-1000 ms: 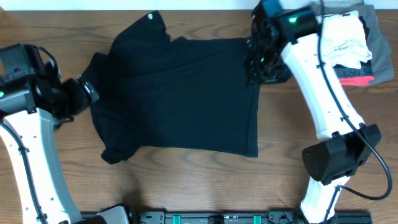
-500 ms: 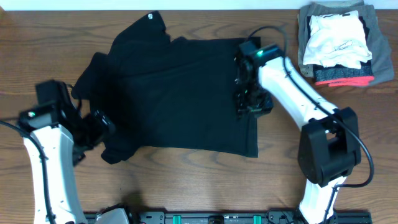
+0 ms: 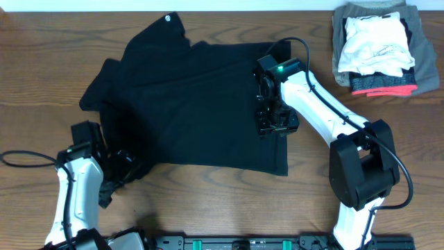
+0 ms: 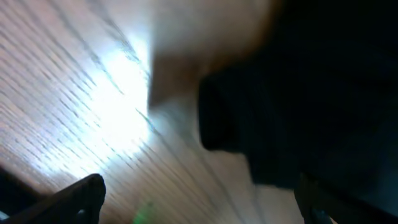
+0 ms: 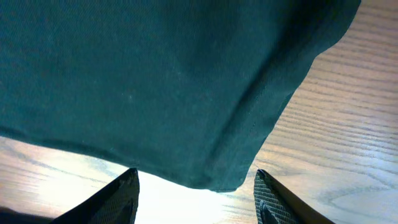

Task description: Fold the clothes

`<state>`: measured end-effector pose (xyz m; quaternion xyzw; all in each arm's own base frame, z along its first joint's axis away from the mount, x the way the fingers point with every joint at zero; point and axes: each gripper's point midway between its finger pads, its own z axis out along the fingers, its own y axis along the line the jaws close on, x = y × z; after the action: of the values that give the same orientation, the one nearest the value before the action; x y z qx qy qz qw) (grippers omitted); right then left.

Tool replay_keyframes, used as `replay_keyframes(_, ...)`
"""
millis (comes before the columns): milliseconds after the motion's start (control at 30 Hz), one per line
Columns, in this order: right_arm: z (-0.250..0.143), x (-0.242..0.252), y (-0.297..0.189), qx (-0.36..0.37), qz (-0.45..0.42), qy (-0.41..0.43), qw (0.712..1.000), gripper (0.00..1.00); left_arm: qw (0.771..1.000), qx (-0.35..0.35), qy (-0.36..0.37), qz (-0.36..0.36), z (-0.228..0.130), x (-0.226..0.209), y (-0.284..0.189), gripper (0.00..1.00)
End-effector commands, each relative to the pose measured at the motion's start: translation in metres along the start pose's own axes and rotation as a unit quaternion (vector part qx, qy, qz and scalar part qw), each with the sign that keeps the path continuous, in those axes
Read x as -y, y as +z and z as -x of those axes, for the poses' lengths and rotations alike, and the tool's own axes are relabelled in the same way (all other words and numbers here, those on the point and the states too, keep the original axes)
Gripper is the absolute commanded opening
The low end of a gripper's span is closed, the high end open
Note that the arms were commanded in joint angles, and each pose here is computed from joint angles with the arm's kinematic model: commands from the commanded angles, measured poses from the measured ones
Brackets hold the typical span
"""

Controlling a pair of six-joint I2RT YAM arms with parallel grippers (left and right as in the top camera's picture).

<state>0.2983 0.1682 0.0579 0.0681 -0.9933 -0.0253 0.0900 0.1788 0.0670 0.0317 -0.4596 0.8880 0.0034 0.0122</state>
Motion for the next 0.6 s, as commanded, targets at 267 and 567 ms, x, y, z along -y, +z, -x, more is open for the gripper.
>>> replay_keyframes(267, 0.002, 0.006, 0.005, 0.000, -0.019, 0.009, 1.000, 0.56, 0.997, 0.055, -0.046, 0.004, 0.016, -0.004, 0.027, 0.91)
replay_keyframes(567, 0.000, 0.005, -0.001, 0.005, -0.015, 0.013, 1.000, 0.52, 0.995, 0.083, -0.047, -0.023, 0.031, 0.009, 0.025, 0.06)
